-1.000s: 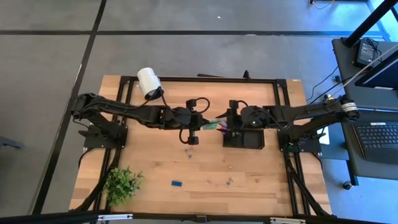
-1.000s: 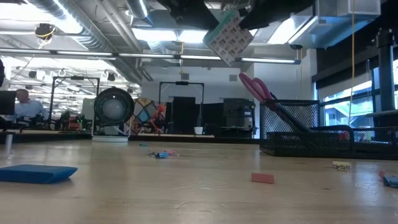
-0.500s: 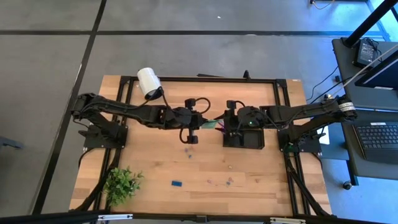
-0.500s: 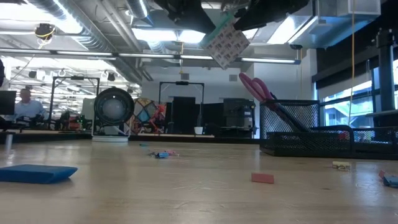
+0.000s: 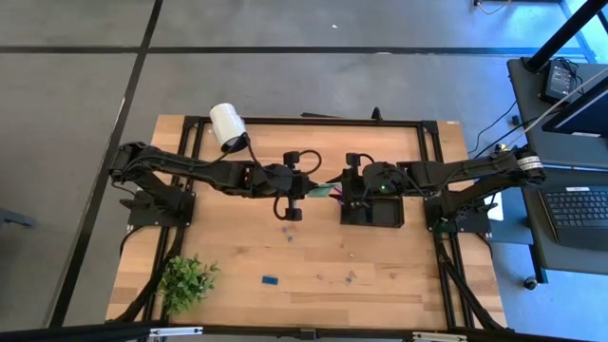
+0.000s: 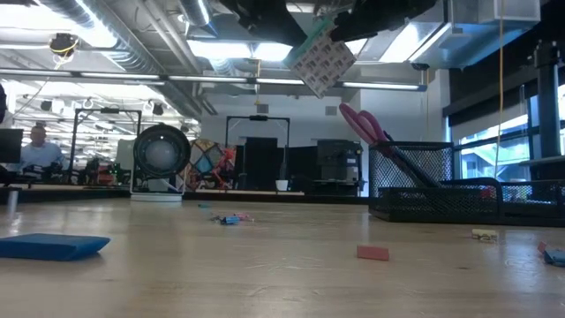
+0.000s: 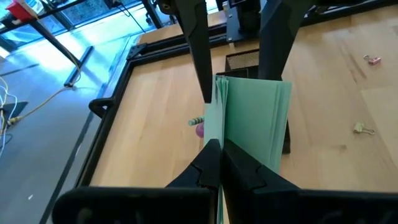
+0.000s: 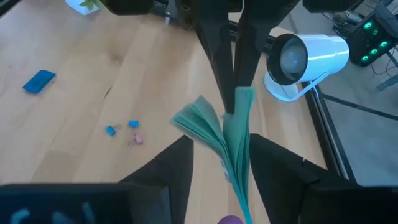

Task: Pick and place office supplies into organizer
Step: Put the light blue sticky notes into the black desk organizer

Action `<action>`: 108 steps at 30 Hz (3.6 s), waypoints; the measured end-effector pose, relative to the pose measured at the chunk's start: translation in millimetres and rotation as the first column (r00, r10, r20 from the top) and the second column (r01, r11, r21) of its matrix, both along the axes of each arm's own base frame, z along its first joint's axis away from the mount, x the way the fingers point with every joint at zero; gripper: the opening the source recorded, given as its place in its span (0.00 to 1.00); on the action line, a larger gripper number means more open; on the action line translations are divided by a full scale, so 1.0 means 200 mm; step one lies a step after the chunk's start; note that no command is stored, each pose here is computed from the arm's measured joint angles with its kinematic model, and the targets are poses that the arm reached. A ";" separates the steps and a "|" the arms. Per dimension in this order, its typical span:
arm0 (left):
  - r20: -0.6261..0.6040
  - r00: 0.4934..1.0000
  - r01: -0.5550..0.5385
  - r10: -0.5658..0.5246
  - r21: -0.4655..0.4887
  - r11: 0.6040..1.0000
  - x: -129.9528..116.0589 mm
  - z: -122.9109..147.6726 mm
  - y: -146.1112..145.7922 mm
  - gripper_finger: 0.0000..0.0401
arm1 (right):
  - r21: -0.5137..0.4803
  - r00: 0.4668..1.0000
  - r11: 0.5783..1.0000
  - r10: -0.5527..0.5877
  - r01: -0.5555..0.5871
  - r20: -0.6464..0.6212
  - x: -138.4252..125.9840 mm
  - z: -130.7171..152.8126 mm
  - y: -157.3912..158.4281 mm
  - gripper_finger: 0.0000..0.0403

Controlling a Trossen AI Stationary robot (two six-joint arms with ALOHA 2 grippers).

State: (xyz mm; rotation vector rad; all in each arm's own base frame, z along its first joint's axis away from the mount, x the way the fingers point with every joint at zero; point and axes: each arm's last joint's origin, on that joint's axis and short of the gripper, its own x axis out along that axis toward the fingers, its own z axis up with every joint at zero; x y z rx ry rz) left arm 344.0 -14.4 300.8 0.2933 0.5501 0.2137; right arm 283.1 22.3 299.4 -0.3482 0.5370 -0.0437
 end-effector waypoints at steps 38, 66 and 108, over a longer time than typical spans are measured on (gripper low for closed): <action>-0.068 0.996 -0.032 0.054 0.295 0.955 -0.02 0.00 -0.05 0.01 | 0.102 0.997 0.994 -0.051 0.044 0.065 0.01 0.02 0.00 0.26; -0.102 0.992 -0.034 0.068 0.301 0.953 -0.03 -0.01 -0.05 0.01 | 0.018 0.989 0.999 -0.045 0.043 0.138 0.03 0.06 0.00 0.53; -0.094 0.996 0.019 0.008 0.289 0.957 -0.02 0.00 -0.06 0.01 | -0.034 0.989 0.994 -0.096 0.101 0.115 0.10 -0.02 -0.01 0.02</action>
